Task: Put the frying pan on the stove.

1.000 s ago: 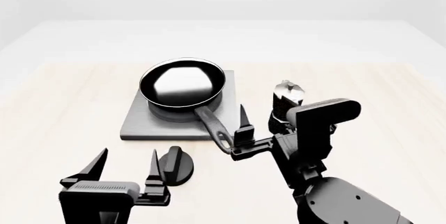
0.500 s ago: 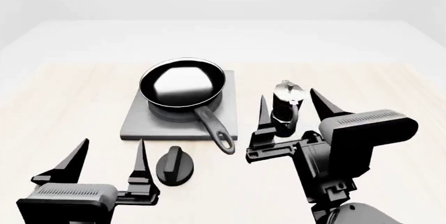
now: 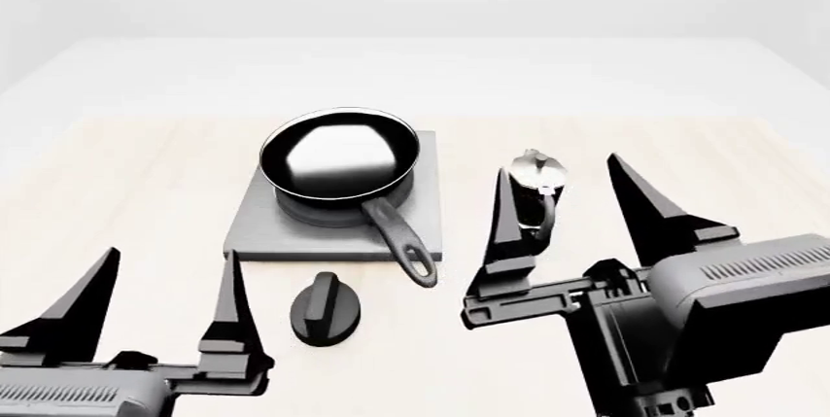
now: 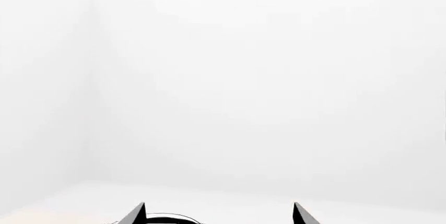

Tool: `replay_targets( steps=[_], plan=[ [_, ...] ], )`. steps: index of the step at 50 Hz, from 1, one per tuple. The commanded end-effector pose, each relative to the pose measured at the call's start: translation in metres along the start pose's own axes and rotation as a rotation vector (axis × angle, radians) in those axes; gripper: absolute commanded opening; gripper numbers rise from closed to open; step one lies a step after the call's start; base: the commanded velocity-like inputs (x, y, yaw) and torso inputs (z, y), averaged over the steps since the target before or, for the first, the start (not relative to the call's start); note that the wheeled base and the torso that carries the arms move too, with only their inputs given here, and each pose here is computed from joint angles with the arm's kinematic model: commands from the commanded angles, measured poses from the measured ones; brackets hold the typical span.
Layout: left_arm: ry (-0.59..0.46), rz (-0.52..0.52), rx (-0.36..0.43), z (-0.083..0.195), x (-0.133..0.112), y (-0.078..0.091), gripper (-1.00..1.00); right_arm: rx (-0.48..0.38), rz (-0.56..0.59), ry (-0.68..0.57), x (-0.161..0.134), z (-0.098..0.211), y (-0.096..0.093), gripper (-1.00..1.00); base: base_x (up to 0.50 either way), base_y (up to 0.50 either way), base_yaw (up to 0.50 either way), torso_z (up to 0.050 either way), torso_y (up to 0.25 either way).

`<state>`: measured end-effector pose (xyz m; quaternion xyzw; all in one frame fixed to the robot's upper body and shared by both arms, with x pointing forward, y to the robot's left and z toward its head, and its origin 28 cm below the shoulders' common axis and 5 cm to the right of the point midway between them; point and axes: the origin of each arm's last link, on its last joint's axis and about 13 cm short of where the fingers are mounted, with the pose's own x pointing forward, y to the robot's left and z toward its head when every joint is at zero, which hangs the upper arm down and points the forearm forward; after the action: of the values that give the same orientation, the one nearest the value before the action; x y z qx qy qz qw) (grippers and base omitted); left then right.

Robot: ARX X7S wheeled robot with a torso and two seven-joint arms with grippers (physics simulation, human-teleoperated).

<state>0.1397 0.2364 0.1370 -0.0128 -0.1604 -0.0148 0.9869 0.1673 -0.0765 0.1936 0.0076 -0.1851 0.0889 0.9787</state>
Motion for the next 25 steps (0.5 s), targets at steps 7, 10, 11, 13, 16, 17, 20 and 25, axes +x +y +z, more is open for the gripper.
replay_targets(
  steps=[7,10,11,13,16,17,20,25],
  plan=[
    [-0.067,-0.002,-0.004,0.024,-0.011,0.003,1.00,-0.025,-0.003,-0.087,-0.016,0.024,0.005,1.00,0.00,0.00,0.00,0.000,0.000],
    [-0.073,-0.003,-0.006,0.025,-0.011,0.003,1.00,-0.023,-0.005,-0.089,-0.018,0.026,0.006,1.00,0.00,0.00,0.00,0.000,0.000],
    [-0.077,-0.004,-0.008,0.026,-0.012,0.003,1.00,-0.031,-0.005,-0.092,-0.018,0.026,0.006,1.00,0.00,0.00,0.00,0.000,0.000],
    [-0.083,-0.007,-0.009,0.028,-0.013,0.003,1.00,-0.029,-0.006,-0.096,-0.019,0.028,0.006,1.00,0.00,0.00,0.00,0.000,0.000],
    [-0.098,-0.008,-0.012,0.033,-0.016,0.003,1.00,-0.040,-0.010,-0.107,-0.021,0.030,0.006,1.00,0.00,0.00,0.00,0.000,0.000],
    [-0.104,-0.007,-0.011,0.035,-0.017,0.003,1.00,-0.039,-0.010,-0.111,-0.021,0.032,0.007,1.00,0.00,0.00,0.00,0.000,0.000],
    [-0.117,-0.014,-0.012,0.039,-0.018,0.003,1.00,-0.049,-0.019,-0.128,-0.022,0.038,0.005,1.00,0.00,0.00,0.00,0.000,0.000],
    [-0.137,-0.027,-0.017,0.045,-0.020,0.001,1.00,-0.065,-0.022,-0.147,-0.024,0.042,0.001,1.00,0.00,0.00,0.00,0.000,0.000]
  ],
)
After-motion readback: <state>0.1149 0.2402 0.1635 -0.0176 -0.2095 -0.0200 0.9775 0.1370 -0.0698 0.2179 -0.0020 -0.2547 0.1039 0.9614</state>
